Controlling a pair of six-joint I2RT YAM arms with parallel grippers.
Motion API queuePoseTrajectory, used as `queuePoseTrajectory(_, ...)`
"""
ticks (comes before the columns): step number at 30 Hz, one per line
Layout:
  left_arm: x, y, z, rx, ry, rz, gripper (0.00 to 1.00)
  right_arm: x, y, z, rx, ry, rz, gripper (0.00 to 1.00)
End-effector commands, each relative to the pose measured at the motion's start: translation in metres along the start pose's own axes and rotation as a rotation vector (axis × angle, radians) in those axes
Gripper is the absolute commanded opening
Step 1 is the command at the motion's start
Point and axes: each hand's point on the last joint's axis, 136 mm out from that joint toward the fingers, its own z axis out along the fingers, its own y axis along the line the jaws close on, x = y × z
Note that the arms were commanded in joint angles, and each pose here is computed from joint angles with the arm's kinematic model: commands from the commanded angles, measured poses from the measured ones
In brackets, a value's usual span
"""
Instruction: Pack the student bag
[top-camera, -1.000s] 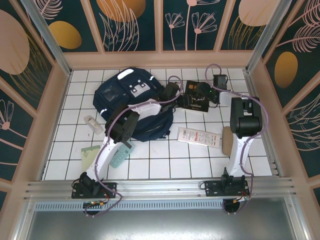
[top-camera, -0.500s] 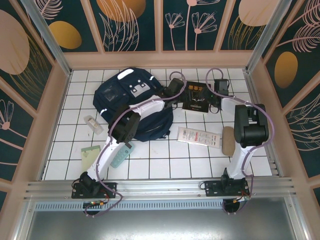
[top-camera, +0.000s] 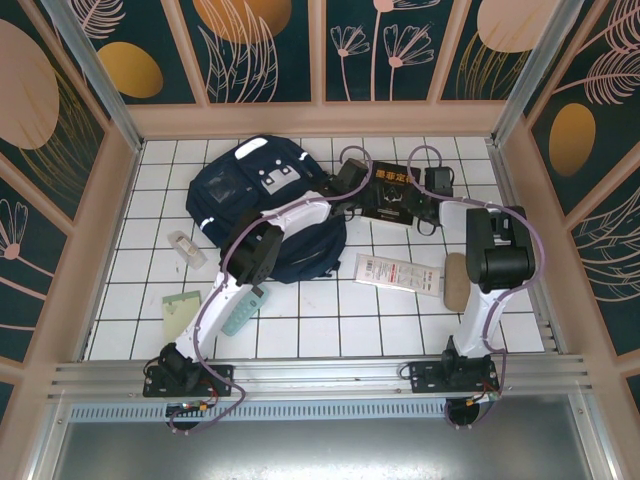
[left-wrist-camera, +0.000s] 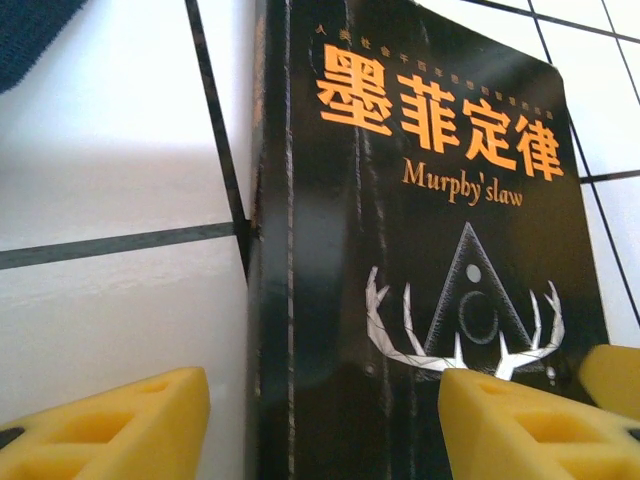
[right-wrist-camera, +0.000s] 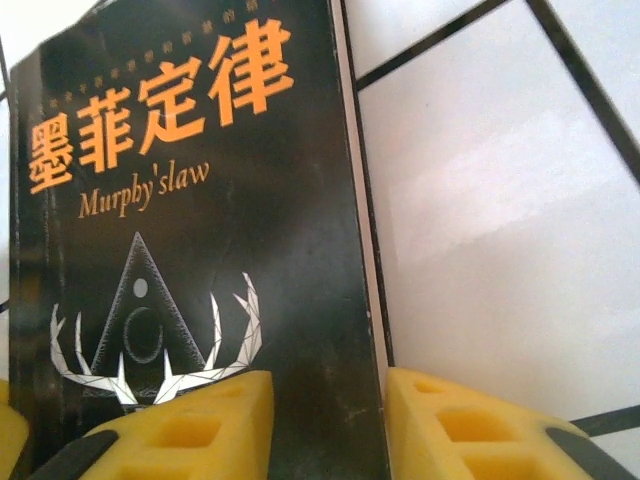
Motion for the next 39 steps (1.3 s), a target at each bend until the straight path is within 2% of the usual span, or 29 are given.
queuePoseTrajectory(1,0.021,-0.009,0.008,0.088,0.094,-0.052,0.62,0.001,0.013,0.007,-0.026,0.0,-0.029,0.34)
queuePoseTrajectory(7,0.021,-0.048,-0.001,0.287,0.139,-0.078,0.61,0.003,0.015,0.008,-0.039,0.009,-0.026,0.33)
queuePoseTrajectory(13,0.013,-0.098,-0.033,0.577,0.146,-0.102,0.6,0.004,0.016,0.009,-0.044,0.011,-0.023,0.33)
queuePoseTrajectory(16,0.007,-0.11,-0.044,0.644,0.134,-0.097,0.6,0.004,0.015,0.009,-0.043,0.01,-0.019,0.33)
queuePoseTrajectory(26,0.01,-0.113,-0.043,0.702,0.139,-0.11,0.57,0.0,0.015,0.004,-0.047,-0.004,-0.012,0.34)
queuePoseTrajectory(32,0.011,-0.108,-0.035,0.677,0.141,-0.113,0.57,-0.003,0.014,0.002,-0.05,-0.011,-0.002,0.34)
queuePoseTrajectory(35,0.018,-0.096,-0.018,0.601,0.173,-0.108,0.56,-0.004,0.014,0.0,-0.053,-0.015,0.002,0.34)
queuePoseTrajectory(39,0.029,-0.095,-0.012,0.632,0.211,-0.129,0.55,-0.004,0.015,0.0,-0.058,-0.014,0.003,0.34)
